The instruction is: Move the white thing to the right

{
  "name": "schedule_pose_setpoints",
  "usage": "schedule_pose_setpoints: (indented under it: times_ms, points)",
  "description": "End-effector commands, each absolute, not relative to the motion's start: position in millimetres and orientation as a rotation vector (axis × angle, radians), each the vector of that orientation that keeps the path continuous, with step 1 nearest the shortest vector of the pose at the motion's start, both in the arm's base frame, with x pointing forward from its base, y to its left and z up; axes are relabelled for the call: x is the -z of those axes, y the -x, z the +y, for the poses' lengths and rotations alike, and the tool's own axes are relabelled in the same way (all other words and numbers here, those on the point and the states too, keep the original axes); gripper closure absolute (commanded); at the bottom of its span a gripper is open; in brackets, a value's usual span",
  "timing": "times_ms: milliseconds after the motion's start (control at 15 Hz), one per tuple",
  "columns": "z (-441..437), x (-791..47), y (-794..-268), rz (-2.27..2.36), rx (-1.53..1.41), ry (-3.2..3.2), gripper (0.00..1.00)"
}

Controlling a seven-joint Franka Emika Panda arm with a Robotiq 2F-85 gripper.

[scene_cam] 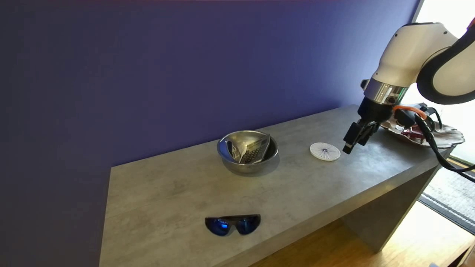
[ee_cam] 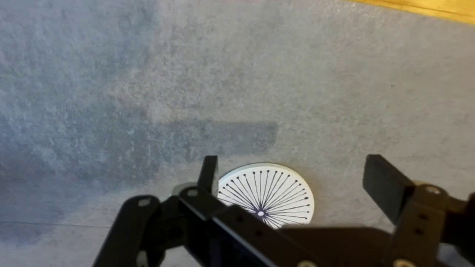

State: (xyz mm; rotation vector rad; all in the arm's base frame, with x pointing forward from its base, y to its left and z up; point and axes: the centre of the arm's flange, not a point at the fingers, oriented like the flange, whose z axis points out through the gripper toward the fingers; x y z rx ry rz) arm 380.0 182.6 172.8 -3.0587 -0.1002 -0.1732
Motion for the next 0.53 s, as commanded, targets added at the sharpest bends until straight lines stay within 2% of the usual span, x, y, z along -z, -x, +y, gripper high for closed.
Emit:
schedule_pose_setpoints:
  times_ms: [0, 67, 267, 467]
  points:
    - [183.2, -172.5, -379.7, -0.086, 0.172, 3.059, 0.00]
    - [185.8, -171.1, -387.5, 0.145, 0.173, 3.074, 0.00]
    - [194.3, -165.6, -402.9, 0.380, 0.123, 3.086, 0.00]
    - [203.6, -157.3, -418.3, 0.483, -0.062, 3.090, 0.00]
